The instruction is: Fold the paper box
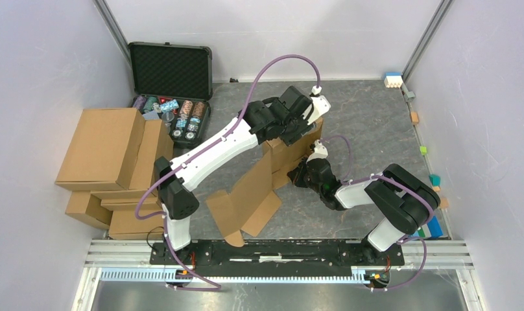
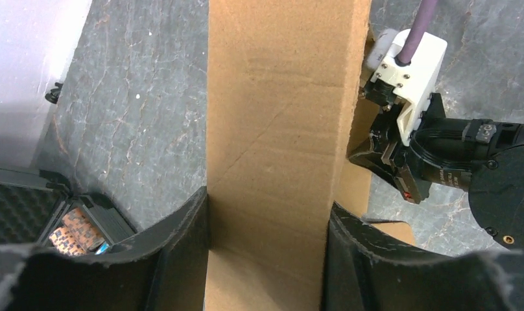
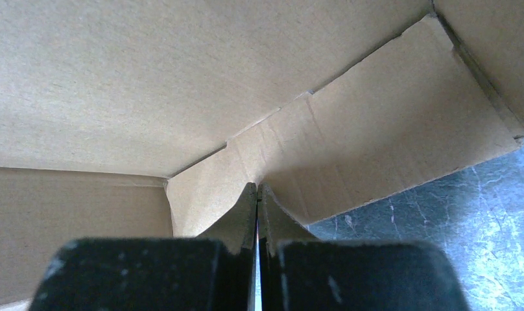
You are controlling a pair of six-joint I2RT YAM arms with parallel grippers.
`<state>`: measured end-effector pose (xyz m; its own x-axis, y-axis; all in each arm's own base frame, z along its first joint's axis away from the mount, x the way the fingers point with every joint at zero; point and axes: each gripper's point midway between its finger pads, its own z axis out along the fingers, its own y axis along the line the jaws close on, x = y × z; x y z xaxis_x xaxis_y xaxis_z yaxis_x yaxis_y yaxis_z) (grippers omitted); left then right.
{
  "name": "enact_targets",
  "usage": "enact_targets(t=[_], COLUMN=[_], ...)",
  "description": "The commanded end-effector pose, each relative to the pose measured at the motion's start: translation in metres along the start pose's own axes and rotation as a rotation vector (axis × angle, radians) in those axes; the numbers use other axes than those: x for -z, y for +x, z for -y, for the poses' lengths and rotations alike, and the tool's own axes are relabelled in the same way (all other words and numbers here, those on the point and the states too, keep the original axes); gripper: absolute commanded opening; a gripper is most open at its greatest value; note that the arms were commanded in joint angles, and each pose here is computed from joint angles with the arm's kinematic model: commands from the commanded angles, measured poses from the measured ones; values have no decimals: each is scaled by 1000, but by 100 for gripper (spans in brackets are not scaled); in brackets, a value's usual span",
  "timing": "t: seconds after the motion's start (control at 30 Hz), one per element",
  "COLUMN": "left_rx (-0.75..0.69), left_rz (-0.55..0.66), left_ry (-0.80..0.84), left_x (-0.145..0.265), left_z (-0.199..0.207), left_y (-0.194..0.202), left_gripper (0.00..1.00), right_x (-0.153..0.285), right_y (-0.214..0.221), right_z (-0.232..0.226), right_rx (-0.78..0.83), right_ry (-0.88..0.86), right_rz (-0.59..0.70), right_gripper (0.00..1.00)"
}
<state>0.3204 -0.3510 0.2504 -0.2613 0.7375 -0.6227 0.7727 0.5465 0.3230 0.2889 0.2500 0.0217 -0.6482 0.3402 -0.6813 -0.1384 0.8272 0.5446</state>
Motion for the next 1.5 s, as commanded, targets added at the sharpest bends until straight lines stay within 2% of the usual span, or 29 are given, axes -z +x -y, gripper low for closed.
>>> enact_targets(t=[0.0,0.17,0.23,0.3,0.33,0.63,0.83,1.0,1.27,1.4,1.47], left_rx=[-70,-148,-182,-210,-218,-335,-349,-312,-269,-241,-208], left_rz=[-46,-13,-11,-22,-25,-94,-95,-75,-64,-54,-47], left_ry=[-72,-180,-231,-244,-242,-330,-340,-309,-243,-182,-119], left_x=[-6,-3,-1,-2,-4,-13,-15,-14,-17,-18,-17], left_z=[-7,-10,-12,-8,-7,-3,-4,-8,-11,-12,-10], left_y=[9,1,0,3,4,15,16,14,18,20,21], left_gripper=[44,30,33,44,45,41,31,29,27,23,20], right_x=[2,2,2,2,2,2,6,22,69,102,118], right_y=[13,12,11,11,11,11,6,-9,-40,-77,-102], right_z=[12,11,11,11,11,10,10,8,20,28,27], right_rx=[21,20,19,19,20,17,21,52,209,324,401], right_ry=[37,35,35,33,33,30,31,22,42,86,113], right_rz=[-50,-48,-46,-47,-47,-46,-34,18,160,325,421], right_gripper=[0,0,0,0,0,0,0,1,20,30,40])
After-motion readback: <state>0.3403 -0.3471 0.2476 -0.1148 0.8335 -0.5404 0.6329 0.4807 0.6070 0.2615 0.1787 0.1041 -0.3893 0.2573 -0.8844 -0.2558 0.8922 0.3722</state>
